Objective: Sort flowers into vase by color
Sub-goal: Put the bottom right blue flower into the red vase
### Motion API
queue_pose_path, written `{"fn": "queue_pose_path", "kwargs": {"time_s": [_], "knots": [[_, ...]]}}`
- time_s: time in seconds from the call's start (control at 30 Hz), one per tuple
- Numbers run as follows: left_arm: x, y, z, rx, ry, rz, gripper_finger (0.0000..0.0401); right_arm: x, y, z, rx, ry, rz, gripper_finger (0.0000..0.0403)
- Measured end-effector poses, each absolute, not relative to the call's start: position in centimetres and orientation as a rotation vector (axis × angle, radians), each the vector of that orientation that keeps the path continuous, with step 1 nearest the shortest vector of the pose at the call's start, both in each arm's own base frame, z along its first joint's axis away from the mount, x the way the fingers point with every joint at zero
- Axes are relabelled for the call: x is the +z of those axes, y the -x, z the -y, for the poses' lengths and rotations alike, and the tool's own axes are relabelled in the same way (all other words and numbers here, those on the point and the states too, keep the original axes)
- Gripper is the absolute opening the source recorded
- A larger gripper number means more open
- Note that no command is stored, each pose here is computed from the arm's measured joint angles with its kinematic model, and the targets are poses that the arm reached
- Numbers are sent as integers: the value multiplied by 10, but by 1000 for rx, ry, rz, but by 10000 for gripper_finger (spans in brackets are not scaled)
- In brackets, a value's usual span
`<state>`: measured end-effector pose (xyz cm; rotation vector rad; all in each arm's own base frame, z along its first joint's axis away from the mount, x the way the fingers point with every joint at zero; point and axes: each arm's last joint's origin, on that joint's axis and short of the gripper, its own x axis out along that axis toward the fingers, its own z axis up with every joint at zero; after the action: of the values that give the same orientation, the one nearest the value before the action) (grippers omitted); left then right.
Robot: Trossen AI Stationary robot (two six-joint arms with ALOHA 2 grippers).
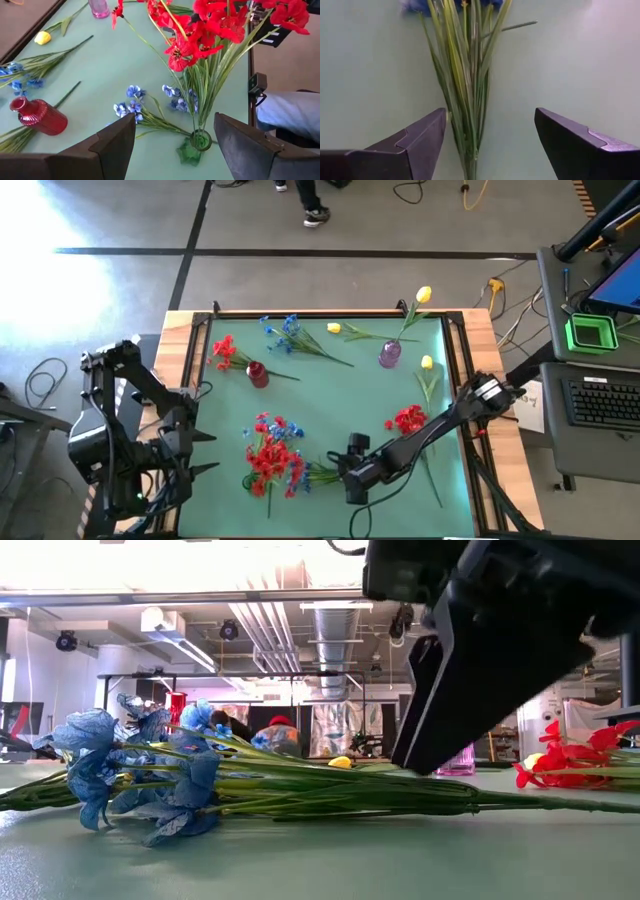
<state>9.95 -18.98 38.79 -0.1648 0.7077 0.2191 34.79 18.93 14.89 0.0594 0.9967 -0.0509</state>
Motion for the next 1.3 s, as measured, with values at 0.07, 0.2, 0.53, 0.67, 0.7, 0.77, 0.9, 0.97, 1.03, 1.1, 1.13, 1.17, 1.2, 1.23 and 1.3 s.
{"fn": "queue_pose_path", "kwargs": {"time_s": [0.07, 0.2, 0.53, 0.67, 0.7, 0.77, 0.9, 0.97, 1.03, 1.1, 1.13, 1.17, 1.2, 1.23, 1.3], "knots": [[388, -100, 190, 220, 164, -707, 257, 146, -349, -190, -46, -51, -997, 293], [387, -101, 192, 232, 148, -672, 257, 137, -352, -192, -36, -56, -997, 268], [378, -107, 204, 267, 101, -620, 257, 121, -358, -196, -15, -55, -988, 162], [372, -110, 211, 277, 78, -627, 257, 126, -358, -193, -9, -46, -987, 105], [371, -111, 213, 278, 73, -628, 257, 128, -357, -193, -6, -43, -986, 90], [368, -112, 216, 282, 62, -631, 257, 131, -356, -190, -9, -35, -995, 61], [368, -113, 217, 297, 74, -595, 257, 147, -354, -184, -15, -40, -988, 19], [368, -113, 216, 299, 79, -587, 256, 157, -352, -181, -14, -41, -978, 19], [369, -112, 215, 298, 83, -586, 253, 170, -349, -177, -14, -45, -969, 23], [369, -112, 215, 289, 71, -604, 249, 185, -347, -174, -7, -59, -935, 25], [369, -111, 215, 279, 58, -627, 246, 193, -346, -171, -2, -63, -915, 26], [368, -111, 216, 271, 48, -647, 244, 201, -345, -169, 2, -58, -893, 27], [367, -111, 216, 266, 39, -665, 241, 209, -344, -166, -1, -51, -868, 27], [366, -110, 216, 261, 33, -676, 238, 217, -344, -163, -7, -43, -836, 27], [365, -110, 217, 254, 22, -692, 232, 232, -343, -155, -34, -13, -775, 27]]}}
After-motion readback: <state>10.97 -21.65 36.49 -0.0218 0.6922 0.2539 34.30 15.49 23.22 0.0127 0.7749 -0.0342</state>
